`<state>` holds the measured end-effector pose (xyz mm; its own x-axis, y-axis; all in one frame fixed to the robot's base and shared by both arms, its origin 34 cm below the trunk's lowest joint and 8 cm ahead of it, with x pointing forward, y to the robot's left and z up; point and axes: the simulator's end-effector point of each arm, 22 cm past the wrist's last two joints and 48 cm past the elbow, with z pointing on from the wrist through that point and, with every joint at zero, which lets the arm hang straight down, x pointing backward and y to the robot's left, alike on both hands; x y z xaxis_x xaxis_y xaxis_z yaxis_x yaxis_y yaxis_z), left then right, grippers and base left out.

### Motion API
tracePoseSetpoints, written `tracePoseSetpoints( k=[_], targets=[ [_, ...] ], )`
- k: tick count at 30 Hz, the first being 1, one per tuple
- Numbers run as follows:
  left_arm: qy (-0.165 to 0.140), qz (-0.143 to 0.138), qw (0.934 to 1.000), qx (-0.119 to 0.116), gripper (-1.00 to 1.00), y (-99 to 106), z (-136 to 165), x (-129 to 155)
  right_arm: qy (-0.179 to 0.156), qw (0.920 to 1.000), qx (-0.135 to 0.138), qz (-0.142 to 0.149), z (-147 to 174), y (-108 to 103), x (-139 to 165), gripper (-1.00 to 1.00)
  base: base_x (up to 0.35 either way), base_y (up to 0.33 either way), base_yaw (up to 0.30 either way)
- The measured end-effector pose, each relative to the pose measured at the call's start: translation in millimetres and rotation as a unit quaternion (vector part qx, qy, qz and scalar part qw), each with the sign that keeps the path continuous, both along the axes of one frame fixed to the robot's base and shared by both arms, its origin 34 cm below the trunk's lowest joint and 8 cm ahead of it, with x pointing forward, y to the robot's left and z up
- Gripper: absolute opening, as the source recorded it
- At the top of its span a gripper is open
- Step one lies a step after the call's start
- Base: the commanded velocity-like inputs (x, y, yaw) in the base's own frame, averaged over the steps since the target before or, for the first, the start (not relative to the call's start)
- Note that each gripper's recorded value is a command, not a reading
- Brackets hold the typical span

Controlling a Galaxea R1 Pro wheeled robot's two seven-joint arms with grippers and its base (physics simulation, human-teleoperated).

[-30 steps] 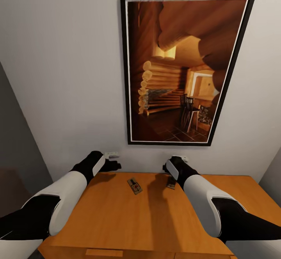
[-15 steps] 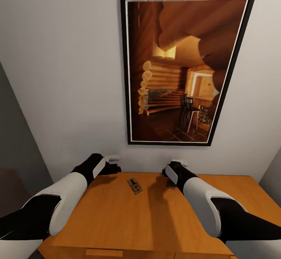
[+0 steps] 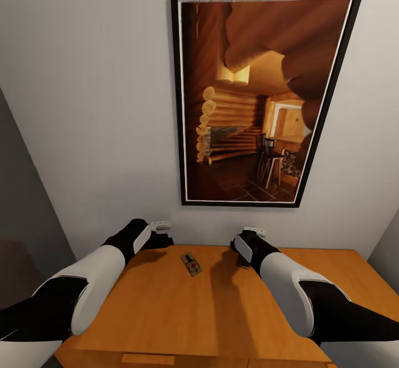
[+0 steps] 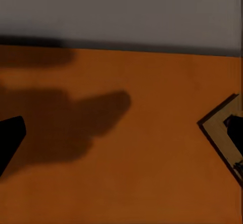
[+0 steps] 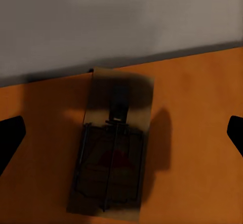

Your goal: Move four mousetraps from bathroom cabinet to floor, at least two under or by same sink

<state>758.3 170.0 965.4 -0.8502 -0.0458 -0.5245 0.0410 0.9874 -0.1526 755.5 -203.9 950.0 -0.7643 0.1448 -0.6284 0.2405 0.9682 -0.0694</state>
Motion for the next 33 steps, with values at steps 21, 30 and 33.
tracePoseSetpoints(
  k=[21,30,33],
  targets=[
    [0.004,-0.021,0.9989,-0.043,1.00,-24.8,-27.2,-16.2,-0.001,1.0000,-0.001,0.002,0.4,0.2,0.6,1.00,0.000,0.000,0.000],
    [-0.004,-0.020,0.9989,-0.041,1.00,-23.7,-33.7,-17.3,-0.002,1.0000,0.001,0.004,0.3,1.4,0.9,1.00,0.000,0.000,0.000],
    [-0.005,-0.020,0.9989,-0.041,1.00,-24.3,-33.9,-17.3,-0.001,1.0000,0.002,0.004,0.1,1.8,0.8,1.00,0.000,0.000,0.000]
  ],
)
